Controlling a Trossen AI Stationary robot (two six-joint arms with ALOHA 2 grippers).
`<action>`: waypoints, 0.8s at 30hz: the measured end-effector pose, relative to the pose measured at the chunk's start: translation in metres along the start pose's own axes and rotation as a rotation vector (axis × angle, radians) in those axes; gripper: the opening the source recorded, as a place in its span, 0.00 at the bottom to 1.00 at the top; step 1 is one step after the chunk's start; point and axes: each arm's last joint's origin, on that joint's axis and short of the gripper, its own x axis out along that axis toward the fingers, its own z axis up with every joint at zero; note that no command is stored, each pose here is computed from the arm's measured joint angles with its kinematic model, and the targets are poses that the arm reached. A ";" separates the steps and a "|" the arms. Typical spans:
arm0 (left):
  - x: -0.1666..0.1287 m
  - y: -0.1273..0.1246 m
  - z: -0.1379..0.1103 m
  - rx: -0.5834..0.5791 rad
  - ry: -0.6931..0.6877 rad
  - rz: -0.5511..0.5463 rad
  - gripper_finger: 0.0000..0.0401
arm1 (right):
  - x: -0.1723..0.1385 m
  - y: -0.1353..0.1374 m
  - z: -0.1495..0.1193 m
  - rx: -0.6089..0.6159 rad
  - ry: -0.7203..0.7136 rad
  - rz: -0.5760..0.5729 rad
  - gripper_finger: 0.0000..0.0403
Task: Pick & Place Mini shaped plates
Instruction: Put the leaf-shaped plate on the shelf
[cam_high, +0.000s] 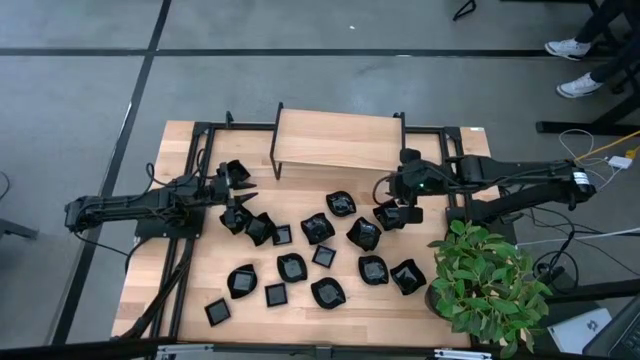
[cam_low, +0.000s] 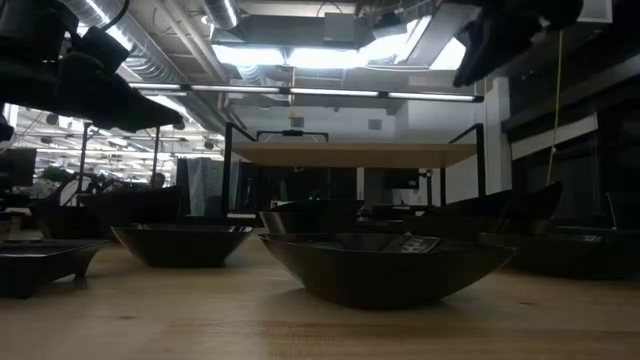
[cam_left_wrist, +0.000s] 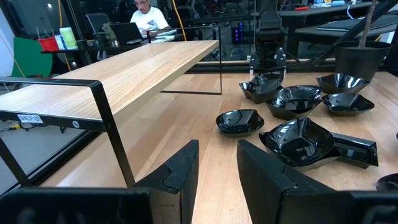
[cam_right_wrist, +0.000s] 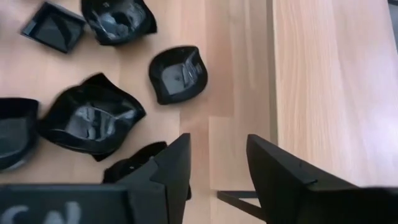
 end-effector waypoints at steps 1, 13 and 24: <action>0.000 0.000 0.000 0.000 -0.001 0.000 0.26 | -0.003 0.001 0.003 -0.003 -0.003 0.006 0.39; 0.000 0.000 0.000 0.000 0.000 0.000 0.26 | -0.019 0.014 0.008 -0.001 0.041 0.063 0.39; 0.000 0.000 0.000 0.000 0.000 0.000 0.26 | -0.010 0.053 0.009 -0.055 0.147 0.146 0.39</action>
